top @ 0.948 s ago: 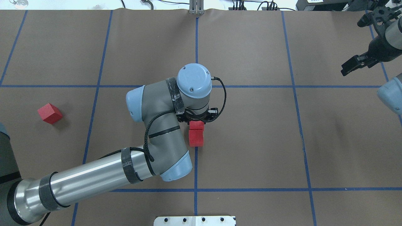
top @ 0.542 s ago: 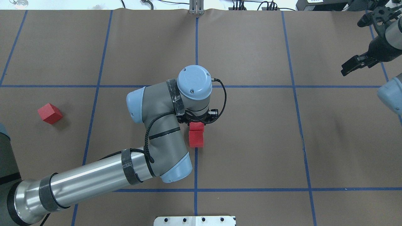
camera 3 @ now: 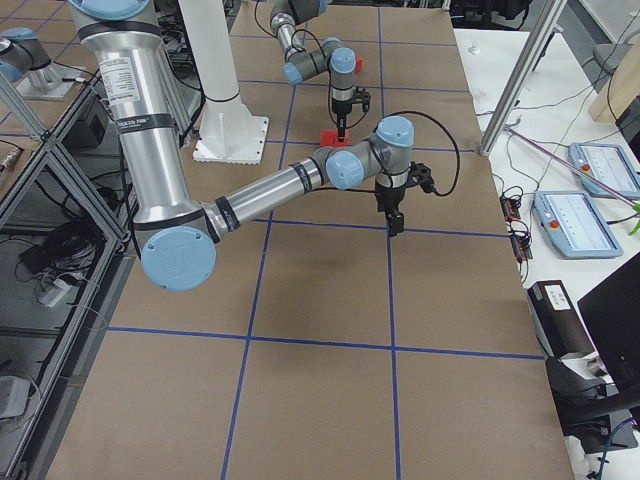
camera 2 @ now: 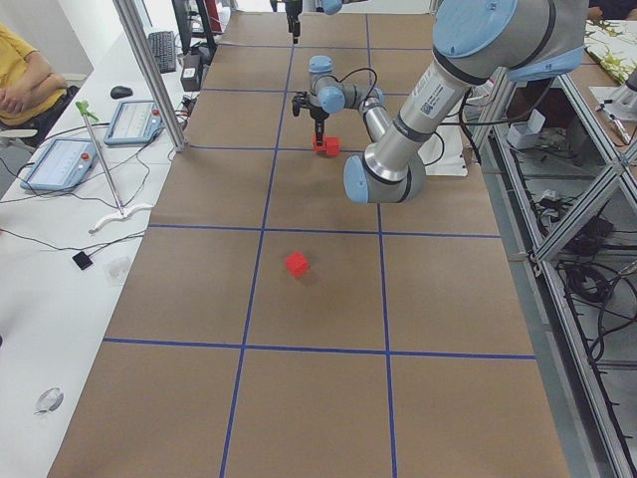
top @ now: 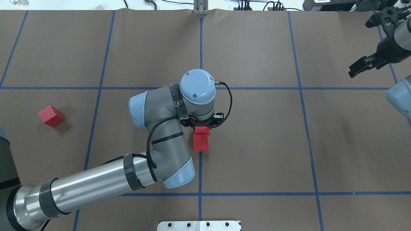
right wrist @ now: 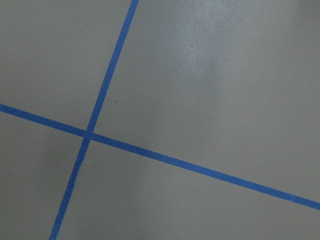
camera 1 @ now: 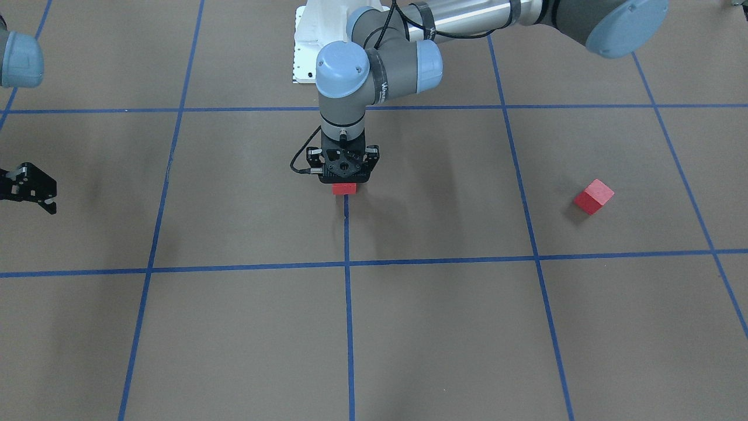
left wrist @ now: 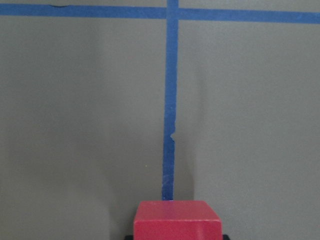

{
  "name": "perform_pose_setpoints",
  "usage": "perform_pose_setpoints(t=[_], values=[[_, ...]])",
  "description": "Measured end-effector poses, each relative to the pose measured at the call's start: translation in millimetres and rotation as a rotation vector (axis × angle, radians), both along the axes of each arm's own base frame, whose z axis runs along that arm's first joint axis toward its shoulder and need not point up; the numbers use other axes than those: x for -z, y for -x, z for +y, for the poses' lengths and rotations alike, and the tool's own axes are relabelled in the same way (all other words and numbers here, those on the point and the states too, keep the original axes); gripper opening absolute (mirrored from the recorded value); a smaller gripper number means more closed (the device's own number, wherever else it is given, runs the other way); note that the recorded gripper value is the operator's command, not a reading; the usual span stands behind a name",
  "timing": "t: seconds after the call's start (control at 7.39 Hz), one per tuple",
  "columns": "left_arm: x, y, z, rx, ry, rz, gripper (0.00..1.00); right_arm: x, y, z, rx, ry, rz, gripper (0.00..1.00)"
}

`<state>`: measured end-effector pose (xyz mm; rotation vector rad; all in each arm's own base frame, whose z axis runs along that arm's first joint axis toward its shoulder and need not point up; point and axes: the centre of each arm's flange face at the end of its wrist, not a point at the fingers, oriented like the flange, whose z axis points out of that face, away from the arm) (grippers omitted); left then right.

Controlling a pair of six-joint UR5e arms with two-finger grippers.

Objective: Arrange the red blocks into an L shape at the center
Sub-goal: 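Set the cube down farther from the robot than the center cube, release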

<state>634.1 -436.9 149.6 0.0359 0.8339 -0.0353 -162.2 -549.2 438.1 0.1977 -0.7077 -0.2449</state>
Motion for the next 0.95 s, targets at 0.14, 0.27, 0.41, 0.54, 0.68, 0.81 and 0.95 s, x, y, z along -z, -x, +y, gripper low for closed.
perform_pose_setpoints(t=[0.14, 0.27, 0.41, 0.54, 0.68, 0.81, 0.95], values=[[0.0, -0.5, 0.1, 0.010, -0.005, 0.001, 0.15, 0.0, 0.0, 0.0, 0.000, 0.000, 0.000, 0.99], [-0.1, -1.2, 0.4, 0.020, -0.010, 0.001, 0.15, 0.0, 0.0, 0.0, 0.000, 0.000, 0.000, 0.99], [-0.1, -2.0, 1.2, 0.025, -0.013, 0.001, 0.16, -0.2, 0.0, -0.1, 0.000, 0.000, 0.000, 0.99], [-0.3, -2.4, 1.7, 0.026, -0.013, 0.000, 0.17, -0.5, 0.0, -0.2, 0.000, 0.001, 0.001, 0.99], [-0.7, -2.6, 1.9, 0.026, -0.013, 0.000, 0.18, -0.6, 0.0, -0.2, 0.000, 0.001, 0.001, 0.99], [-2.7, -2.8, 2.2, 0.026, -0.012, -0.003, 0.25, -0.7, 0.0, -0.2, 0.000, 0.001, 0.001, 0.99], [-6.2, -2.7, 2.3, 0.026, -0.010, -0.007, 0.28, -0.8, 0.0, -0.2, 0.000, 0.001, 0.001, 0.99]])
